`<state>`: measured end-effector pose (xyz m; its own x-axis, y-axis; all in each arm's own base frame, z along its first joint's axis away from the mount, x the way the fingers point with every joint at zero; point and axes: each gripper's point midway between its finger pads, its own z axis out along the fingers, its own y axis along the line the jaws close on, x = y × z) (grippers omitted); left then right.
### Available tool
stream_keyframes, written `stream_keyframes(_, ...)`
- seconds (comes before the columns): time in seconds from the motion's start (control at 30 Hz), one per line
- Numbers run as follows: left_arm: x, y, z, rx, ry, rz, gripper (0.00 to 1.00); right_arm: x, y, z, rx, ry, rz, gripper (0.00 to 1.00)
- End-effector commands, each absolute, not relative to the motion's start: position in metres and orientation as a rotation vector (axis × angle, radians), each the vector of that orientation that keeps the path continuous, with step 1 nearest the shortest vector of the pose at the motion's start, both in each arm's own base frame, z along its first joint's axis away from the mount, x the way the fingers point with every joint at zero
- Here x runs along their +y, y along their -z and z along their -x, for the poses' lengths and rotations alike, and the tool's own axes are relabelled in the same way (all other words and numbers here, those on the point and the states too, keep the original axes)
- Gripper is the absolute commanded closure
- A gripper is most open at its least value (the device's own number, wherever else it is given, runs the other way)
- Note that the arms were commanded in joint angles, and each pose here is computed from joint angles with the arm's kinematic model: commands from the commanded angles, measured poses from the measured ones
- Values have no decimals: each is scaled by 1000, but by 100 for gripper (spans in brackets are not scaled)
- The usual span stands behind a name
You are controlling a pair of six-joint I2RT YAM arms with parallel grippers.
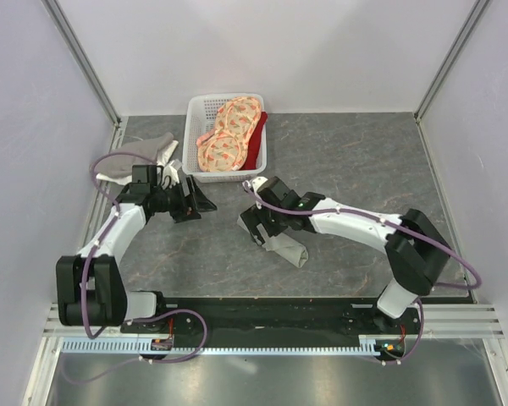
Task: Fold the napkin, place the utensils inside, and roll it up
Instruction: Roll the napkin with the utensil
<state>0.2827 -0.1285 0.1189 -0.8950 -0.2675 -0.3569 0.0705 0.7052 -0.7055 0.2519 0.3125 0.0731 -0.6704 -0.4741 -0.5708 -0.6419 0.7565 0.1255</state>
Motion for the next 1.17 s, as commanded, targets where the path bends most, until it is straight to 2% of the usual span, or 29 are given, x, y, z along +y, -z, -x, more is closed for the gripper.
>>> stream_keyframes(0.0, -124, -166, -292, 2303, 961, -32, 14, 319, -141, -266, 2291, -628, 736, 2)
stream_keyframes(0.17, -120, -213, -276, 2089, 852, -184, 12, 248, -154, -306, 2252, -616, 371, 2)
stream_keyframes(0.2, -120, -220, -272, 2050, 837, -201, 12, 231, -140, -304, 2276, -596, 316, 2)
stream_keyframes(0.27, -120, -236, -260, 1946, 814, -248, 12, 200, -162, -315, 2183, -592, 169, 2)
stream_keyframes(0.3, -122, -240, -254, 1911, 814, -282, 12, 186, -152, -310, 2186, -570, 133, 2)
stream_keyframes(0.33, -123, -239, -249, 1894, 812, -299, 11, 174, -171, -311, 2111, -556, 88, 2)
stream_keyframes(0.47, -123, -261, -229, 1759, 771, -366, 11, 135, -178, -304, 2039, -475, 3, 2)
stream_keyframes(0.67, -120, -270, -222, 1686, 717, -393, 8, 88, -183, -289, 1918, -286, -116, 2)
stream_keyframes(1.13, -116, -266, -226, 1709, 697, -361, 7, 77, -169, -274, 1925, -241, -113, 2)
